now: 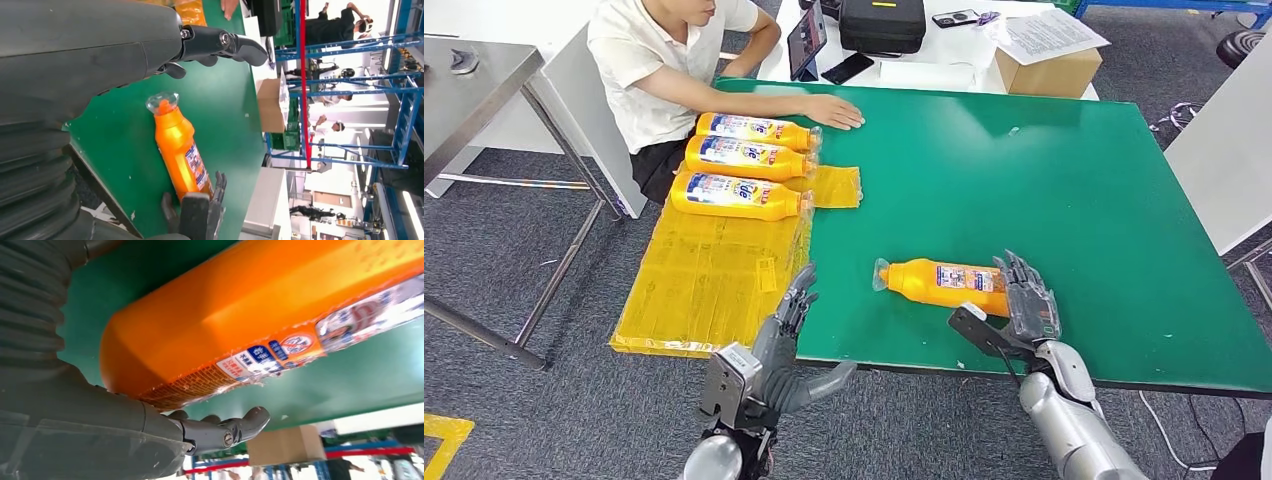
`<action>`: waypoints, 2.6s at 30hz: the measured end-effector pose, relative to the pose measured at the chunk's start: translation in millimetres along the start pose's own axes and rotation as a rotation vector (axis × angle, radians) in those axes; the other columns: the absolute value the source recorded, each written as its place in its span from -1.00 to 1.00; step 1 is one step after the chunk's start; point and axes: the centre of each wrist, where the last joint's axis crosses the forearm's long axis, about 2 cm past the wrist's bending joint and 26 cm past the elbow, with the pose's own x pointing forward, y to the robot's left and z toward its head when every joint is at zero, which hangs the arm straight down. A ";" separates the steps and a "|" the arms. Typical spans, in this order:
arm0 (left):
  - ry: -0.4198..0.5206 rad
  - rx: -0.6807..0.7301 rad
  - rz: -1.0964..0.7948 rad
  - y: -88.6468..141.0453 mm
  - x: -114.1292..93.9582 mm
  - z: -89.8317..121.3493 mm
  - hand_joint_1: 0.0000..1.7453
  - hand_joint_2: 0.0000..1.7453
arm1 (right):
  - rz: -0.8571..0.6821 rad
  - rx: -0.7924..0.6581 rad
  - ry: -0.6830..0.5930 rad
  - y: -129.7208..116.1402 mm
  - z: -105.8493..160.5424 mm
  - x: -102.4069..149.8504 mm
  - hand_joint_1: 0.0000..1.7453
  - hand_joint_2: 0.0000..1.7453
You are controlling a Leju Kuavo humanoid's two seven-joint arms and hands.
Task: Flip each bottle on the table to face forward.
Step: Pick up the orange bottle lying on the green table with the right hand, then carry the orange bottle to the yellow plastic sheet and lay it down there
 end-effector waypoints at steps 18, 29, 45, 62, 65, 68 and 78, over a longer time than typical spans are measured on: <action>0.034 -0.030 0.005 -1.7 -1.3 1.8 -1.00 1.00 | 0.096 0.103 0.065 -11.1 -20.3 -0.3 -0.42 1.00; 0.040 -0.048 0.008 -2.5 -1.3 0.9 -1.00 1.00 | 0.042 0.203 0.034 -15.6 -29.9 -0.4 1.00 1.00; 0.042 -0.059 0.025 -2.8 -1.2 -0.4 -1.00 1.00 | -0.123 0.267 -0.013 -17.1 -29.6 -5.7 1.00 1.00; 0.083 0.073 0.093 0.7 -11.5 5.6 -1.00 1.00 | -0.920 0.178 -0.103 22.3 9.9 48.7 1.00 1.00; 0.092 0.118 0.104 1.9 -13.5 7.0 -1.00 1.00 | -0.991 0.143 -0.132 22.6 13.8 56.6 1.00 1.00; 0.070 0.220 0.104 5.5 -15.3 9.1 -1.00 1.00 | -1.093 0.062 -0.182 18.2 16.9 76.0 1.00 1.00; 0.153 0.328 0.232 10.2 -18.8 12.5 -1.00 1.00 | -1.194 -0.097 -0.361 1.1 38.5 156.8 1.00 1.00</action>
